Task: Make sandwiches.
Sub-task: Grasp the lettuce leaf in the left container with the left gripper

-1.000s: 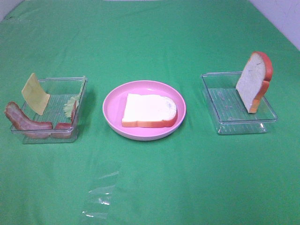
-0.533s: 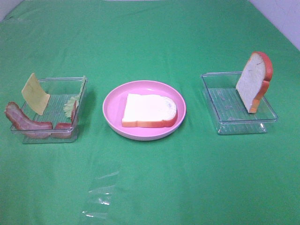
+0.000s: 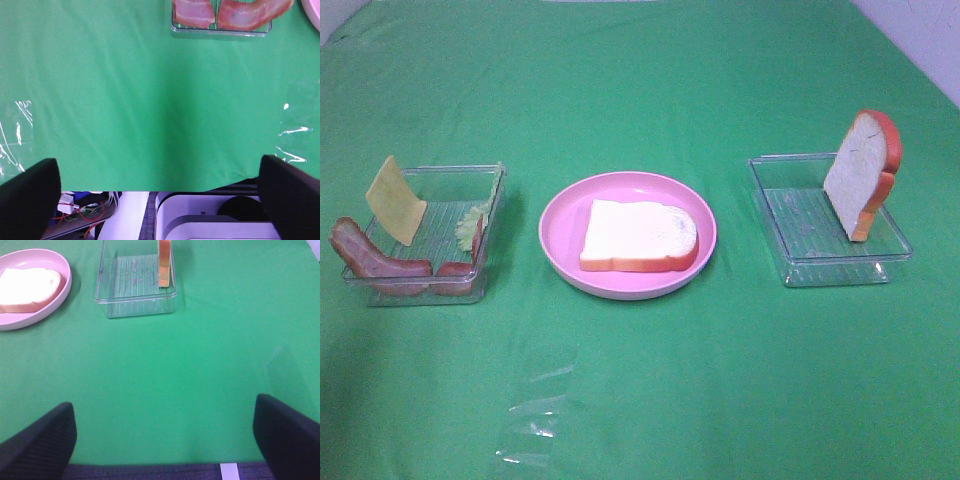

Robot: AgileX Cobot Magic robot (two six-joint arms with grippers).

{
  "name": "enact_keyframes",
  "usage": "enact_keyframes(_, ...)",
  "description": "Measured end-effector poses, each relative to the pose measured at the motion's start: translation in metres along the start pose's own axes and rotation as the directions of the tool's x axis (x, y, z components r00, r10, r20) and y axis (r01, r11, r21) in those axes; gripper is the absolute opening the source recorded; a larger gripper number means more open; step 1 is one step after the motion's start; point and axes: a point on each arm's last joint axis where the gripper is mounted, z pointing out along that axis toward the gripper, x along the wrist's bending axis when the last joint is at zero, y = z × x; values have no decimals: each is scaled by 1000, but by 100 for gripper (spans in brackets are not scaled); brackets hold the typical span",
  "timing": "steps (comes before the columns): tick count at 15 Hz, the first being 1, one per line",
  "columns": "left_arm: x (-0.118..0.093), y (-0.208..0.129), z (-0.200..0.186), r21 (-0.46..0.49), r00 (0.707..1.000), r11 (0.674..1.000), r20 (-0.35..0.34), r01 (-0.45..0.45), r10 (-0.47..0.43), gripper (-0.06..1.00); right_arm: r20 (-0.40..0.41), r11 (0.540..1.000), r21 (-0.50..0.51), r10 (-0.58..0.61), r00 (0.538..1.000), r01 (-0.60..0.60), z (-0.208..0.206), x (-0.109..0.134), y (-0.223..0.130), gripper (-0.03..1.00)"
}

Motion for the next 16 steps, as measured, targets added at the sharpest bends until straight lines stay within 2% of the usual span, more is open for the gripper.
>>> enact_keyframes(2,-5,44,11,33,1000,999,-5,3,-3,99,0,1000,0,0,1000,0,0,0,0,92)
enact_keyframes(4,-19,87,24,43,998,997,-17,-58,58,99,0,1000,0,0,1000,0,0,0,0,92)
enact_keyframes(6,-48,124,52,73,994,992,-18,-104,105,99,0,1000,0,0,1000,0,0,0,0,92)
enact_keyframes(7,-77,154,93,120,991,984,-12,-132,134,99,0,1000,0,0,1000,0,0,0,0,92)
enact_keyframes(8,-82,158,103,132,990,982,-10,-136,139,99,0,1000,0,0,1000,0,0,0,0,92)
enact_keyframes(10,-104,175,148,184,988,971,-3,-153,156,99,0,1000,0,0,1000,0,0,0,0,92)
enact_keyframes(13,-135,181,204,249,978,947,9,-203,208,99,0,1000,0,0,1000,0,0,0,0,92)
enact_keyframes(16,-155,184,234,262,972,937,22,-231,234,99,0,1000,0,0,1000,0,0,0,0,92)
